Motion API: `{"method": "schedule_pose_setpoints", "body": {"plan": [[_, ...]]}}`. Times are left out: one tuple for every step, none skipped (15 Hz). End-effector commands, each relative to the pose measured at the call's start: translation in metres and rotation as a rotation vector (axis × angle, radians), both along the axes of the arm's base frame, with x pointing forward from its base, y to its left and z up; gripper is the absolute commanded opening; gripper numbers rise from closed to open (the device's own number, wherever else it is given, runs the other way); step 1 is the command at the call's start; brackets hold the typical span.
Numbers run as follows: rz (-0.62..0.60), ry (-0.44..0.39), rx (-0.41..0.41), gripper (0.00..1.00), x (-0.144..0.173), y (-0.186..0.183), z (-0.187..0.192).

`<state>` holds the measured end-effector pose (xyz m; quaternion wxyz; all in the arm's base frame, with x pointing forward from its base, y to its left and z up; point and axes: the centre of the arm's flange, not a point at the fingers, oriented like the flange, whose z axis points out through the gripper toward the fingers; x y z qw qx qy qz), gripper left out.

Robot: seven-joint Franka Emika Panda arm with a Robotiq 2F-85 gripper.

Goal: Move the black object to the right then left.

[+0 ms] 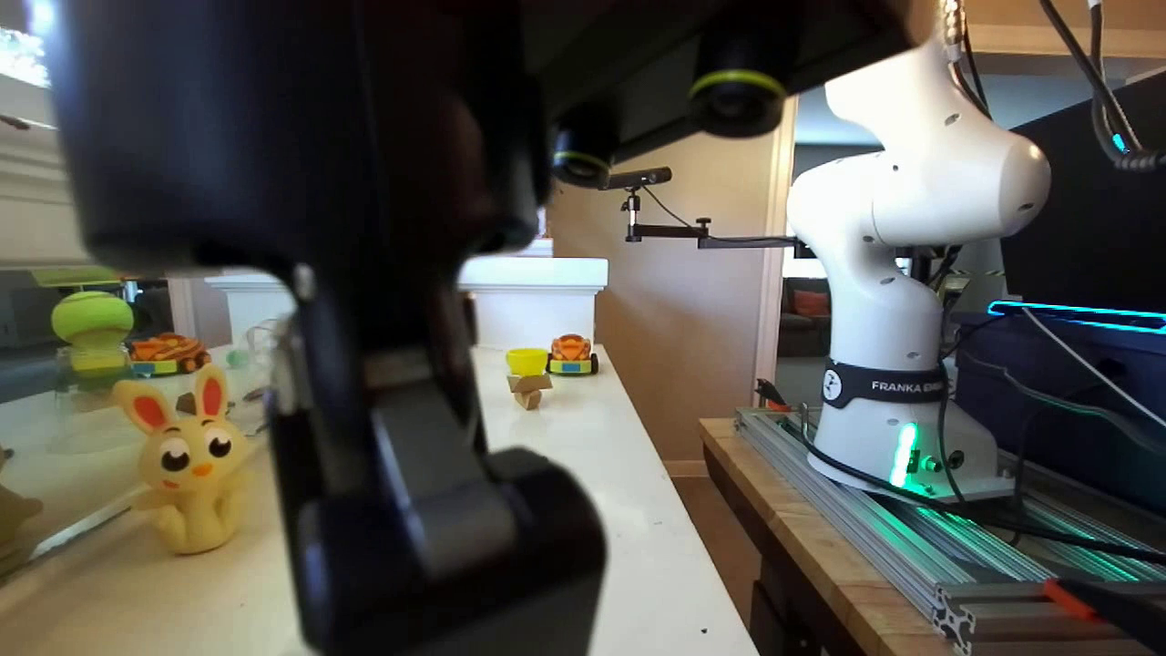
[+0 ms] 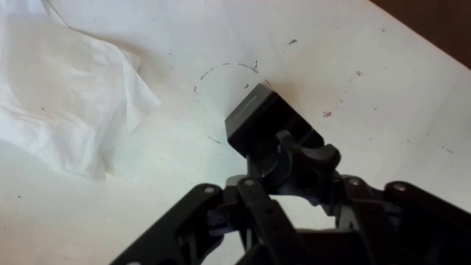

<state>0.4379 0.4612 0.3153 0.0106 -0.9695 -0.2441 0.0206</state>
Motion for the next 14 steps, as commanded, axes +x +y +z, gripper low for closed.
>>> {"method": "schedule_pose_setpoints", "body": {"plan": [[-0.057,-0.015,0.003,0.12,-0.018,-0.026,0.011],[-0.057,-0.017,-0.002,0.12,-0.018,-0.029,0.011],[-0.059,-0.020,-0.001,0.12,-0.017,-0.032,0.011],[-0.058,-0.023,0.001,0.12,-0.016,-0.034,0.010],[-0.063,-0.026,0.003,0.12,-0.015,-0.036,0.010],[-0.067,-0.029,0.007,0.12,-0.014,-0.039,0.008],[-0.072,-0.035,0.011,0.12,-0.013,-0.041,0.007],[-0.075,-0.040,0.013,0.12,-0.012,-0.044,0.005],[-0.077,-0.047,0.021,0.12,-0.011,-0.045,0.005],[-0.079,-0.052,0.026,0.51,-0.010,-0.045,0.006],[-0.080,-0.056,0.028,0.63,-0.010,-0.045,0.007],[-0.075,-0.056,0.032,0.68,-0.011,-0.044,0.010],[-0.065,-0.059,0.034,0.76,-0.011,-0.039,0.017],[-0.055,-0.056,0.035,0.82,-0.013,-0.036,0.022]]}}
